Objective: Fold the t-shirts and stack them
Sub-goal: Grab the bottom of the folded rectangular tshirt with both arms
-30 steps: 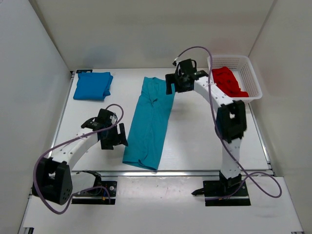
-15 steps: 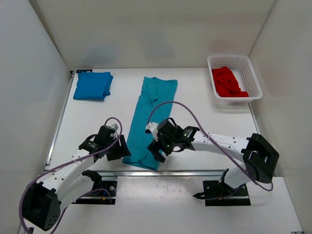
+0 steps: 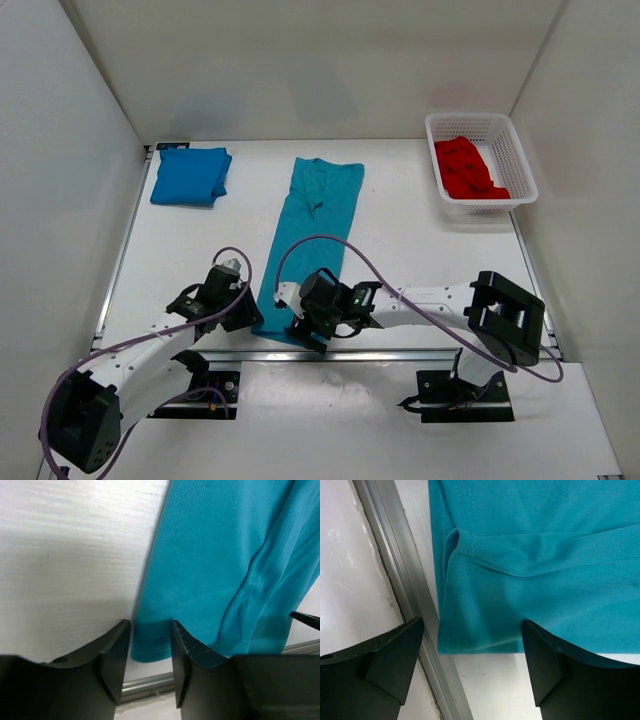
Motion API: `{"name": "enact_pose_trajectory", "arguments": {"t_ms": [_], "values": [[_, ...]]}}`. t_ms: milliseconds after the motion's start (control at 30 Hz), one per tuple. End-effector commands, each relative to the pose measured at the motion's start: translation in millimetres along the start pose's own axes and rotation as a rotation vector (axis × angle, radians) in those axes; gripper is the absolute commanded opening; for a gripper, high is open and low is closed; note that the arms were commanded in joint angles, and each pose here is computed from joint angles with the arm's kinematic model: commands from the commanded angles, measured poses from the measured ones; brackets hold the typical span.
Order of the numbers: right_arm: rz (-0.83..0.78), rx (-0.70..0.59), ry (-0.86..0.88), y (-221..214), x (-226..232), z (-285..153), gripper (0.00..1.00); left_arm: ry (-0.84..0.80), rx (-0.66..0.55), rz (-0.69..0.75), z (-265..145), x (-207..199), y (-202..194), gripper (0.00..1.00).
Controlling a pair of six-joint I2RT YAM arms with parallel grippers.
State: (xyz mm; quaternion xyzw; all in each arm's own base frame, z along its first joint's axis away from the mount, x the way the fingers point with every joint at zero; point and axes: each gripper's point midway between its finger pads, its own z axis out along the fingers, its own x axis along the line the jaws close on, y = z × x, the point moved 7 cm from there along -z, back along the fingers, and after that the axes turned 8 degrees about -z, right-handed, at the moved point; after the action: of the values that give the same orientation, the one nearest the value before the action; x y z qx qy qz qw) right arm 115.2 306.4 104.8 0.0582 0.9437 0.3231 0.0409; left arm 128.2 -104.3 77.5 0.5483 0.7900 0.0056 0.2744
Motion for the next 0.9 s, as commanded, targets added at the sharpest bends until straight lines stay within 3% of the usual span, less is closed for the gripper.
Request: {"name": "enact_pose_trajectory", "arguments": {"t_ms": [0,67,233,333,367,433,533,667,767,867], "values": [[-0.029,0.005,-0.079,0,-4,11,0.76,-0.01,-0.001,-0.029,8,6,-7,0.48],[-0.026,0.046,-0.1,-8,-7,14,0.74,-0.038,-0.001,-0.035,14,5,-12,0.41],[-0.025,0.097,-0.149,-29,-3,29,0.66,-0.049,0.029,-0.051,21,7,-28,0.12],[-0.017,0.14,-0.15,-35,0,36,0.53,-0.05,0.003,-0.043,15,6,-21,0.0],[-0.02,0.153,-0.144,-33,1,32,0.37,-0.056,-0.012,-0.045,10,3,-17,0.0],[-0.024,0.104,-0.141,-19,2,25,0.17,-0.081,-0.032,-0.035,1,-4,-12,0.0],[-0.018,-0.004,-0.108,-1,4,2,0.02,-0.144,-0.037,-0.036,-16,-19,-7,0.0],[0.005,-0.123,-0.064,16,-8,-24,0.0,-0.187,-0.059,-0.029,-27,-39,8,0.0],[0.014,-0.138,-0.062,20,-25,-31,0.01,-0.225,-0.089,-0.003,-31,-67,32,0.0],[0.072,-0.175,-0.116,21,-68,-43,0.0,-0.225,-0.119,0.037,-29,-93,56,0.0]]}}
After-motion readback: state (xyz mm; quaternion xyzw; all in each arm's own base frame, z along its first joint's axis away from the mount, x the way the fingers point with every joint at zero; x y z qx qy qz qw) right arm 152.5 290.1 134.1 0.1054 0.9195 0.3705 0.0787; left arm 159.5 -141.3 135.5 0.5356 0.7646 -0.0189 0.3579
